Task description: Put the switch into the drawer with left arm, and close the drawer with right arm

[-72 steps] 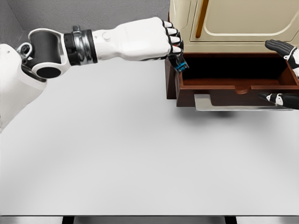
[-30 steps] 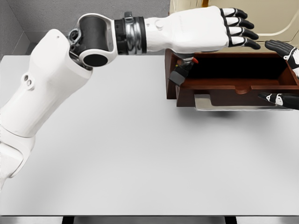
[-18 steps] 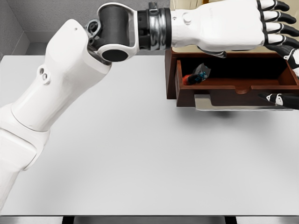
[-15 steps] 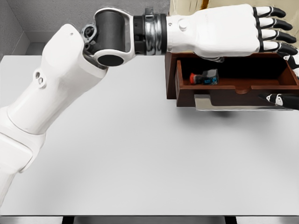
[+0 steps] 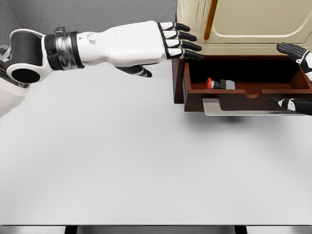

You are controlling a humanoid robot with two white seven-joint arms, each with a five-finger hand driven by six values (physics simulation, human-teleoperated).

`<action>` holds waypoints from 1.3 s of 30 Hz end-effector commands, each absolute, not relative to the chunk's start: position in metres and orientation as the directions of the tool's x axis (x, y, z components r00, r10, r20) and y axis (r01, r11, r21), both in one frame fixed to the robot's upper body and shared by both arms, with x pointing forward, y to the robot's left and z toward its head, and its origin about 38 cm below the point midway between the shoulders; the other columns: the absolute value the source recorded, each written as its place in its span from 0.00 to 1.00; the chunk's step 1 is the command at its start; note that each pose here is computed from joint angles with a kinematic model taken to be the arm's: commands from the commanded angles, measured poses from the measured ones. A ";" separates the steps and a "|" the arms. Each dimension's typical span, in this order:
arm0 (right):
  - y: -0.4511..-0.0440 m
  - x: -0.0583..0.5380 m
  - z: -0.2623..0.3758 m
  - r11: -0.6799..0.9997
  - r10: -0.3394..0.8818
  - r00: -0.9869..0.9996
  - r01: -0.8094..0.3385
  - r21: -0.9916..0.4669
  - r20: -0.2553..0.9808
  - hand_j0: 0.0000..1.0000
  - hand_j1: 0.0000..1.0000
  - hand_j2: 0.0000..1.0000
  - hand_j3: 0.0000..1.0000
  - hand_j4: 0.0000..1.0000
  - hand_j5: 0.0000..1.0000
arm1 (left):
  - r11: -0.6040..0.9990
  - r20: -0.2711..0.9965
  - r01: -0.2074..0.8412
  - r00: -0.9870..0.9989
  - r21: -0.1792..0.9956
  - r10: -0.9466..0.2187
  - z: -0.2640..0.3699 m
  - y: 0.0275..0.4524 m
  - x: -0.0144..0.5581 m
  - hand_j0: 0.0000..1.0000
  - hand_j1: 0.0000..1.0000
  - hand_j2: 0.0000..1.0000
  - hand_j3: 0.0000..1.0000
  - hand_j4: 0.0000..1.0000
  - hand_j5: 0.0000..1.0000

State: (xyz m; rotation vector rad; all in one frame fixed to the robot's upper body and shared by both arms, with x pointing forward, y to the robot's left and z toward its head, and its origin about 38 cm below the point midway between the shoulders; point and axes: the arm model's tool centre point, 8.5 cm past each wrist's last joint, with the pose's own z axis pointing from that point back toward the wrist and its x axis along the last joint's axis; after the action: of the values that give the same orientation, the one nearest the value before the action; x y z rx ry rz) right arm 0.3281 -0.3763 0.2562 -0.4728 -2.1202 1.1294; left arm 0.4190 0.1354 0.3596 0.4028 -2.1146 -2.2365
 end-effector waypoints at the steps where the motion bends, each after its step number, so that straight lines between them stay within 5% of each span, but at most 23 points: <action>1: -0.377 0.328 0.257 0.563 0.588 -0.702 -0.001 -0.827 0.401 1.00 1.00 1.00 1.00 1.00 1.00 | -0.092 -0.151 -0.131 -0.955 0.987 -0.257 0.363 0.166 0.422 1.00 1.00 1.00 1.00 1.00 1.00; 11: -0.387 0.328 0.271 0.593 0.583 -0.700 0.020 -0.805 0.413 1.00 1.00 1.00 1.00 1.00 1.00 | -0.196 -0.103 -0.001 -0.854 0.981 -0.510 0.330 0.292 0.414 1.00 1.00 1.00 1.00 1.00 1.00; 17: -0.393 0.329 0.281 0.578 0.601 -0.702 0.051 -0.814 0.382 1.00 1.00 1.00 1.00 1.00 1.00 | -0.197 -0.102 0.006 -0.840 0.980 -0.532 0.331 0.303 0.414 1.00 1.00 1.00 1.00 1.00 1.00; 20: -0.387 0.329 0.273 0.478 0.602 -0.704 -0.061 -0.876 0.377 1.00 1.00 1.00 1.00 1.00 1.00 | -0.196 -0.094 0.017 -0.838 0.980 -0.538 0.327 0.305 0.414 1.00 1.00 1.00 1.00 1.00 1.00; 21: -0.387 0.330 0.276 0.487 0.598 -0.706 -0.056 -0.871 0.380 0.98 0.98 0.98 0.98 0.98 0.98 | -0.198 -0.095 0.016 -0.838 0.980 -0.538 0.326 0.305 0.414 1.00 1.00 1.00 1.00 1.00 1.00; 23: -0.385 0.330 0.275 0.507 0.586 -0.709 -0.057 -0.860 0.392 0.71 0.71 0.71 0.71 0.71 0.71 | -0.202 -0.098 0.016 -0.837 0.979 -0.538 0.326 0.305 0.414 1.00 1.00 1.00 1.00 1.00 1.00; 26: -0.384 0.336 0.293 0.508 0.582 -0.732 -0.013 -0.861 0.354 0.51 0.51 0.51 0.51 0.51 0.51 | -0.205 -0.091 0.025 -0.838 0.978 -0.538 0.320 0.305 0.413 1.00 1.00 1.00 1.00 1.00 1.00; 31: -0.378 0.341 0.301 0.501 0.575 -0.748 0.003 -0.866 0.330 0.51 0.51 0.51 0.51 0.51 0.51 | -0.207 -0.091 0.028 -0.837 0.978 -0.540 0.320 0.306 0.413 1.00 1.00 1.00 1.00 1.00 1.00; 39: -0.328 0.351 0.266 0.478 0.483 -0.790 -0.123 -0.870 0.378 0.51 0.51 0.51 0.51 0.51 0.51 | -0.217 -0.087 0.041 -0.831 0.975 -0.550 0.318 0.312 0.411 1.00 1.00 1.00 1.00 1.00 1.00</action>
State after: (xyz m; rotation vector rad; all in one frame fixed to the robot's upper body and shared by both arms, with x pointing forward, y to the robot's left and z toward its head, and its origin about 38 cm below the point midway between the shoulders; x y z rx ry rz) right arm 0.3521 -0.3349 0.2758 -0.3316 -2.1449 1.3103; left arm 0.4116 0.3089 0.3153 0.5930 -1.6671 -2.1054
